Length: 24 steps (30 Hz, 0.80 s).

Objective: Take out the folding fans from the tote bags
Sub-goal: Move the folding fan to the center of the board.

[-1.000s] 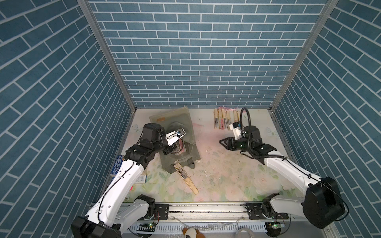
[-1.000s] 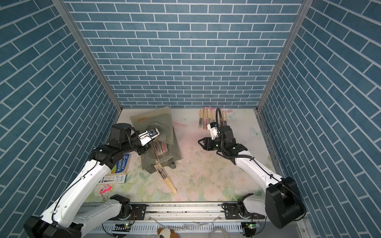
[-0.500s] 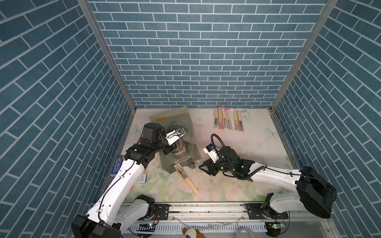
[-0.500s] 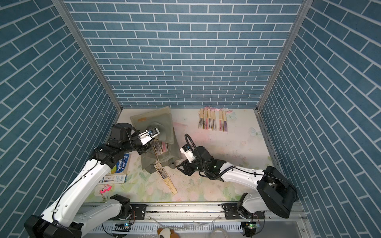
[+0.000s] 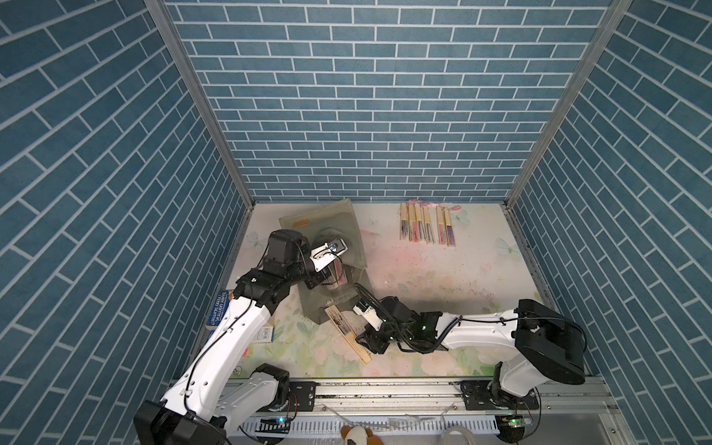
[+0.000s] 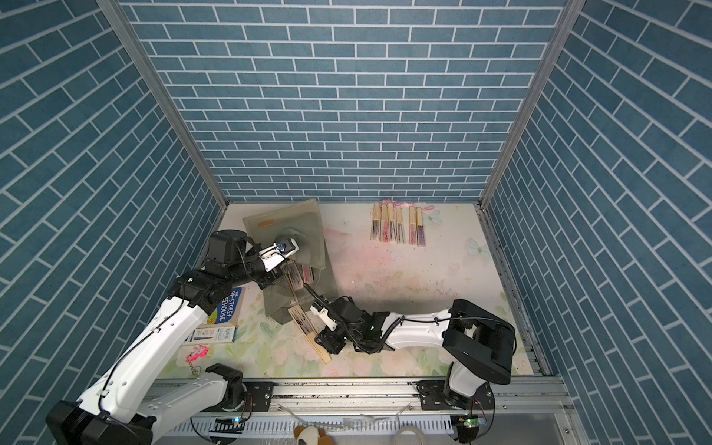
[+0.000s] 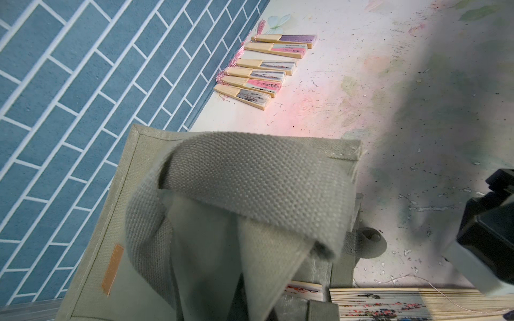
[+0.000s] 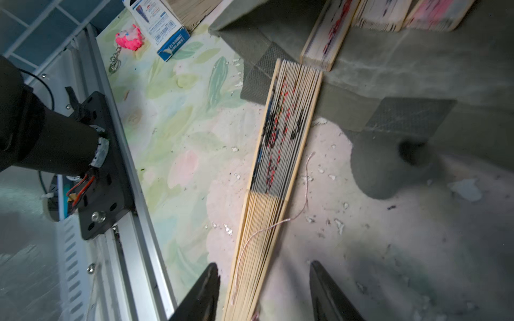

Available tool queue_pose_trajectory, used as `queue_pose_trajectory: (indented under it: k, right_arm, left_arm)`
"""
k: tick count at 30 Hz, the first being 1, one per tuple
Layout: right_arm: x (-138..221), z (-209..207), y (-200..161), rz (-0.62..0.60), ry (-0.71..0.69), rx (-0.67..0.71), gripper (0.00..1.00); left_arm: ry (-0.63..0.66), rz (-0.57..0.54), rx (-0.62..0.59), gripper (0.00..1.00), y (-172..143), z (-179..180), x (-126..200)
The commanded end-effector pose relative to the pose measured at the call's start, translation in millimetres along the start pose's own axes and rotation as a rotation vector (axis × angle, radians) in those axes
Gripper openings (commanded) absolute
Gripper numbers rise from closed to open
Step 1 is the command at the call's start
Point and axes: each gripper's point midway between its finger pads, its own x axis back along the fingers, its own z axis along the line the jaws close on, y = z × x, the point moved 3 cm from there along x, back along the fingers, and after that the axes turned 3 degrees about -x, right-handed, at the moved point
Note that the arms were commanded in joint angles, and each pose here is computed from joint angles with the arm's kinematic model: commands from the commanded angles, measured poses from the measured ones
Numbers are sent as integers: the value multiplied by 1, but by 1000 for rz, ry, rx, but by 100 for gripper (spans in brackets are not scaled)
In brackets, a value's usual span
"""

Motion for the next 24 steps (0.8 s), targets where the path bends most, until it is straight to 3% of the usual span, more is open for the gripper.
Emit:
queue_pose_trajectory:
  k: [1, 8, 24]
  right_arm:
    - [-4, -1, 0, 28, -79, 79, 55]
    - [-23, 15, -4, 108, -167, 185, 55]
    - [-58, 0, -7, 213, -329, 217, 54]
  left_arm:
    - [12, -13, 6, 0, 4, 3, -1]
    - [16, -9, 12, 0, 3, 4, -1]
    - [20, -9, 11, 0, 2, 3, 0]
